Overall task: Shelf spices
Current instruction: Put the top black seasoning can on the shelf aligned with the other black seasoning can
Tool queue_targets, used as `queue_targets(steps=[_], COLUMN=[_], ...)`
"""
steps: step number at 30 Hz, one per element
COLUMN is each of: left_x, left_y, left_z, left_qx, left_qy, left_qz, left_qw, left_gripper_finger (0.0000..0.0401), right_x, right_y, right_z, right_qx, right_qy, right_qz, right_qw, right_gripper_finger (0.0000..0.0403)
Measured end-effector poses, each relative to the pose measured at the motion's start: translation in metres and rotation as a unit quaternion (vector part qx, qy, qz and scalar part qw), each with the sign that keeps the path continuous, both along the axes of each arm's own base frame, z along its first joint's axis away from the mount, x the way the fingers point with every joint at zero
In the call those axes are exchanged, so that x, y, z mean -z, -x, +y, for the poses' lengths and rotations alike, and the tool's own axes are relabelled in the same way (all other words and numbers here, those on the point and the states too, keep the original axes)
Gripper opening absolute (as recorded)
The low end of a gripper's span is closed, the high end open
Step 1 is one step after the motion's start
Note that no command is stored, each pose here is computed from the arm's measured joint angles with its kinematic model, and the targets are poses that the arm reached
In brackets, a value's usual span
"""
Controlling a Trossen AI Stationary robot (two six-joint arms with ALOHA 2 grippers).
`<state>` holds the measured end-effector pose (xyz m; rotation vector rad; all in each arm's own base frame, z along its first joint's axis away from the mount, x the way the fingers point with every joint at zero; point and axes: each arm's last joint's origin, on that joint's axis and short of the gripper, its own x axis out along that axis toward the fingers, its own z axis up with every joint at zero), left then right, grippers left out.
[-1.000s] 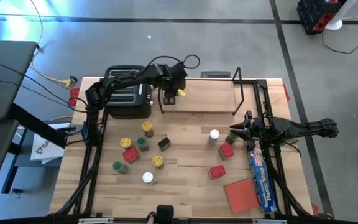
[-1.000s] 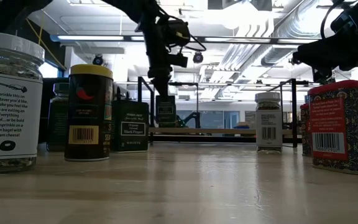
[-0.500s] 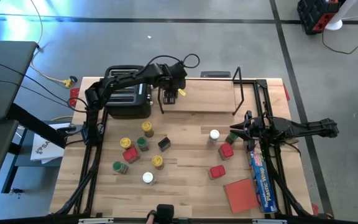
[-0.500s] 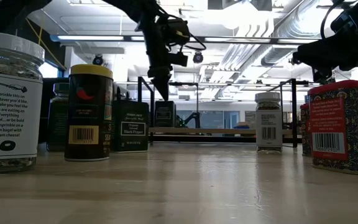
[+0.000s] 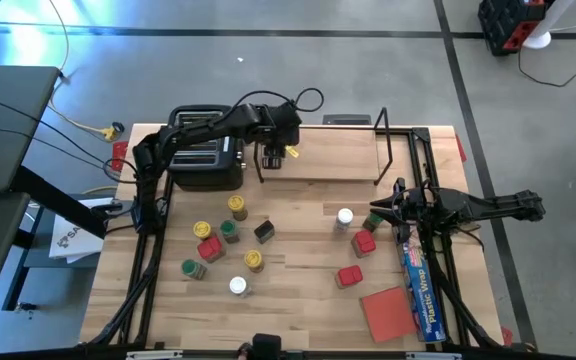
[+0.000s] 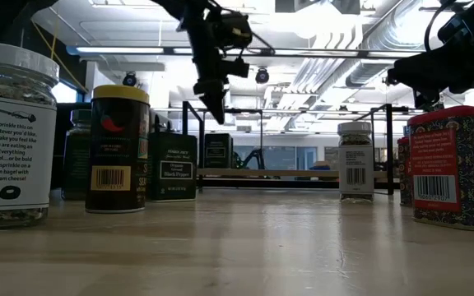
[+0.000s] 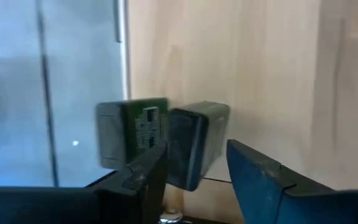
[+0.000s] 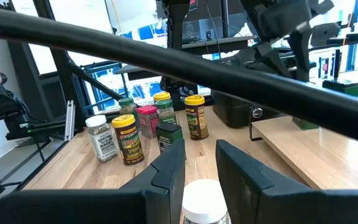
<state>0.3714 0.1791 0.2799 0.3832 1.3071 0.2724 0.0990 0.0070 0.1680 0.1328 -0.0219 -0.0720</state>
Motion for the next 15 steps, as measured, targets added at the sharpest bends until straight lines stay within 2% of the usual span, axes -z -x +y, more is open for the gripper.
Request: queue_targets(steps=[11,15], left_x=[0.008,0.013], left_y=[0.001,-0.001], left_z=[0.002,0.004], left_qx=[0.022,0.019], left_qy=[0.074,0.076], left_qz=[-0.008,-0.004], left_qw=[0.997,0.997], left_gripper_finger=[0.0015,0.0005], right_x=[0.000,0.000], right_y=[0.000,0.000], right_z=[0.000,0.000], right_qx=[0.000,0.000], right_qy=[0.000,0.000], right_qz=[0.000,0.000], right_qw=[1.000,1.000], right_gripper_finger=[0.0085,0.0085])
